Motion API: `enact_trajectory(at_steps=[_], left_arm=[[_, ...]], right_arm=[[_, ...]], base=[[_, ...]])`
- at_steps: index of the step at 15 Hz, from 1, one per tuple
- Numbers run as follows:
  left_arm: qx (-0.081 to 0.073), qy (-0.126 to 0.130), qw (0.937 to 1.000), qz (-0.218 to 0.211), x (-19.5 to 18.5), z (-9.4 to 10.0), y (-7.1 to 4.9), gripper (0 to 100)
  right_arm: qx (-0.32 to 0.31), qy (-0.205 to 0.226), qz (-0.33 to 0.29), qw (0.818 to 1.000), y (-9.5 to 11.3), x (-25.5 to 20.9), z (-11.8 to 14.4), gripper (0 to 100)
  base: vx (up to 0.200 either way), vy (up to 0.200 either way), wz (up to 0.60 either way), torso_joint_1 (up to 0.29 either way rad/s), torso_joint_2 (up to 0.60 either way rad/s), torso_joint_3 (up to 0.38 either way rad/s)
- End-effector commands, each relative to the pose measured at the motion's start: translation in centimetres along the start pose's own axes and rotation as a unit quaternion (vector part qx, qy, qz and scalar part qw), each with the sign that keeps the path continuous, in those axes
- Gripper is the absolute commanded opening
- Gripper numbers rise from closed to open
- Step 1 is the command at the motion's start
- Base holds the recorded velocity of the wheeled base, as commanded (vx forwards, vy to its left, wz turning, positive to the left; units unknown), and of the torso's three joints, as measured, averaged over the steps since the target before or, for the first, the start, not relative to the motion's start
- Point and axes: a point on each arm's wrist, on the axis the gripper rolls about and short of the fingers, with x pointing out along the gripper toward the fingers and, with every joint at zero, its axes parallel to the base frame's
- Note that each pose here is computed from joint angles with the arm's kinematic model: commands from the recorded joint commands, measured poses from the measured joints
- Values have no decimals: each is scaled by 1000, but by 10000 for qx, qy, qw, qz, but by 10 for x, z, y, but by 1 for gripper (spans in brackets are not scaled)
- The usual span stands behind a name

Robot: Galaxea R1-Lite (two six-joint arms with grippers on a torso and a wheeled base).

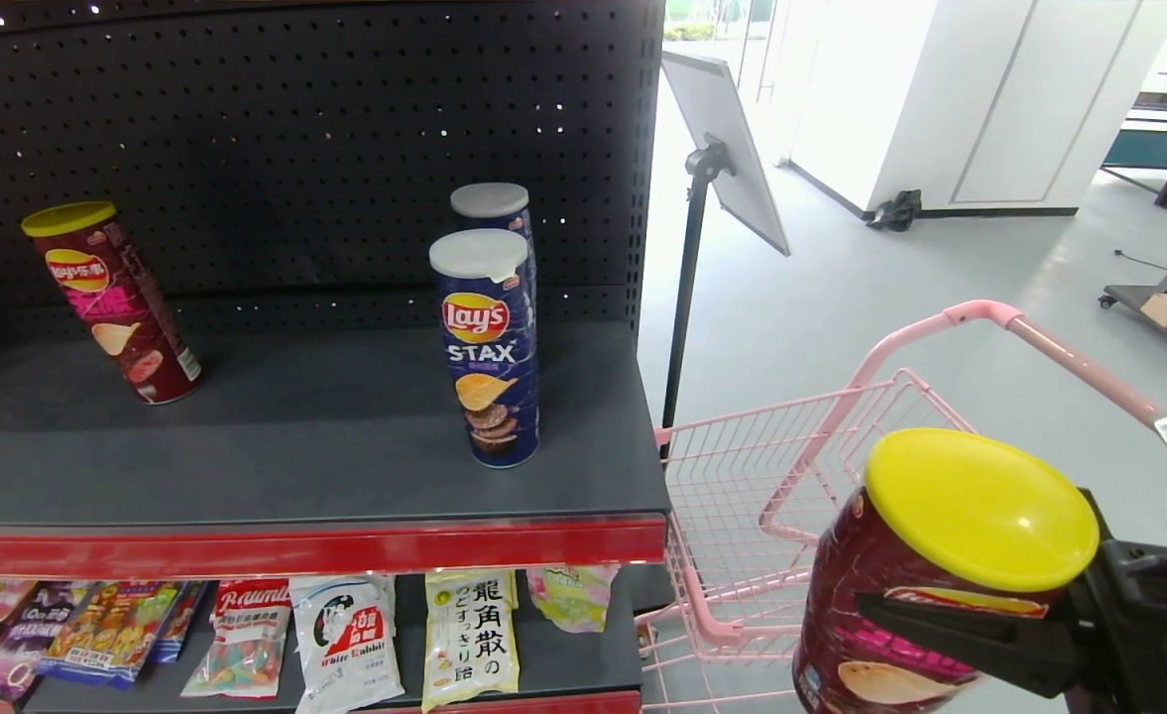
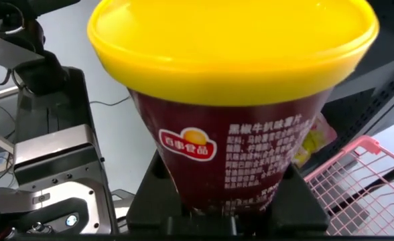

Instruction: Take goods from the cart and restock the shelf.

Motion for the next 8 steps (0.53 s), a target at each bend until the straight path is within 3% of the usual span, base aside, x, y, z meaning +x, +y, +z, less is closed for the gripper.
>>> enact_trajectory(at_steps=[1,8], left_arm=[[-5,5,10000,4,0,0,0,100],[-36,5,10000,4,0,0,0,100]], right_arm=[[6,13,-1,10000,0,1,0,0],[33,55,70,10000,2,-1,-5,0]], base=[[0,200,0,-2,2,-2],[0,200,0,5,-1,0]])
